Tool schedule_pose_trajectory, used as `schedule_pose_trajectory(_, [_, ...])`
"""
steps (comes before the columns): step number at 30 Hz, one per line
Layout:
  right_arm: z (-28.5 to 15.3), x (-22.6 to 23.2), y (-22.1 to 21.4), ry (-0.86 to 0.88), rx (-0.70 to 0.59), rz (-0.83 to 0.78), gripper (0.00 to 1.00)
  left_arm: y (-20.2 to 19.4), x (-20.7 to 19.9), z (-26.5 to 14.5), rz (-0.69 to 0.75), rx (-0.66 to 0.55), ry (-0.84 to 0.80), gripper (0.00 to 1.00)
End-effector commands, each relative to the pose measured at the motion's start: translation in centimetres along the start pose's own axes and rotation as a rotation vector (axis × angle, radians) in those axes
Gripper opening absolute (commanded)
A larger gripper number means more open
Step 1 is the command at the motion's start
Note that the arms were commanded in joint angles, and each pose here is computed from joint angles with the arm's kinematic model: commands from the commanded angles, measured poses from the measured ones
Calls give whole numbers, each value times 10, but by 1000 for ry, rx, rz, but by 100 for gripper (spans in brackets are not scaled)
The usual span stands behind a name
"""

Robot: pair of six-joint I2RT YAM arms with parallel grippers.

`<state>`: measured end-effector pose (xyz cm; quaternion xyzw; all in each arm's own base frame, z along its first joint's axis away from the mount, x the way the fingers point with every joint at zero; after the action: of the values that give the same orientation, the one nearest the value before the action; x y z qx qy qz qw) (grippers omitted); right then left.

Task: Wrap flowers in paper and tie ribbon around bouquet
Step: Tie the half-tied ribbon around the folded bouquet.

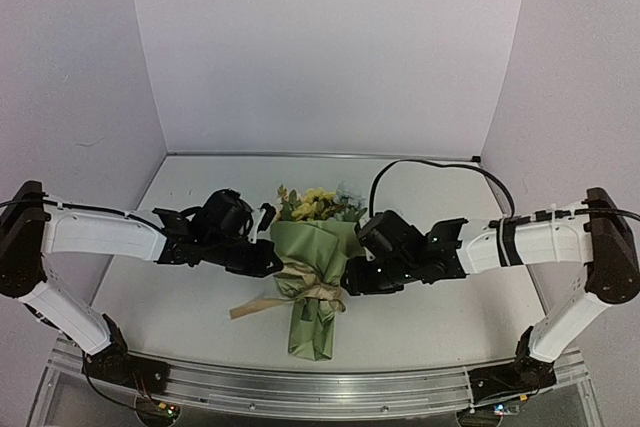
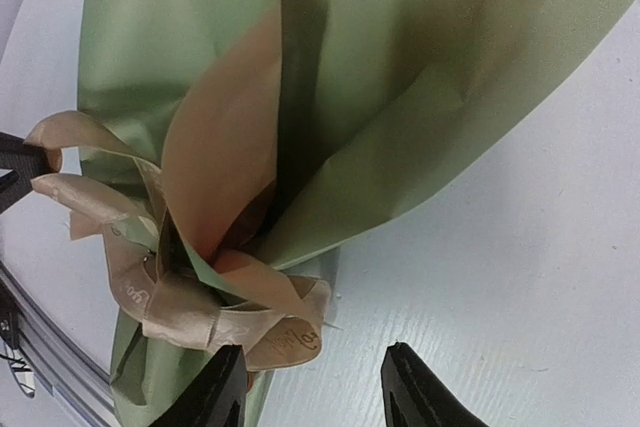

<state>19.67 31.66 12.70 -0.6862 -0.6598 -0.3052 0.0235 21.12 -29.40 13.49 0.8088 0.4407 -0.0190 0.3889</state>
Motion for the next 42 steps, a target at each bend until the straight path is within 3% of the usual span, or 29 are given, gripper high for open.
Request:
schedule_pose_trajectory(1, [12,8,-7,61,30,13,49,20,-5,-3,40,-23,5,0])
schedule_pose_trajectory(9, [33,10,-17,43,55,21,40,4,8,-4,-48,0,59,0])
schedule_pose_trajectory(16, [36,25,-38,50,81,-33,38,-1,11,-4,-67,10,62,0])
schedule_pose_trajectory(27, [26,12,-27,19,19,-25,42,2,8,3,-60,21,45,0])
schedule_pose_trajectory(42, [36,17,-12,269,72,141,43,2,6,6,-55,38,28,0])
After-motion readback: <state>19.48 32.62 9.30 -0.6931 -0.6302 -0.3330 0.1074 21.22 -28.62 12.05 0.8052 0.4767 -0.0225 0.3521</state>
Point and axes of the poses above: each gripper's point midway between its finger pads, its own z axis out along the fingers, its own x axis along the line the jaws close on, y = z × x, the point moved 5 cm from there along -z, back along the fingers, and after that the axes turned 14 degrees about z, right-handed, at the moved point
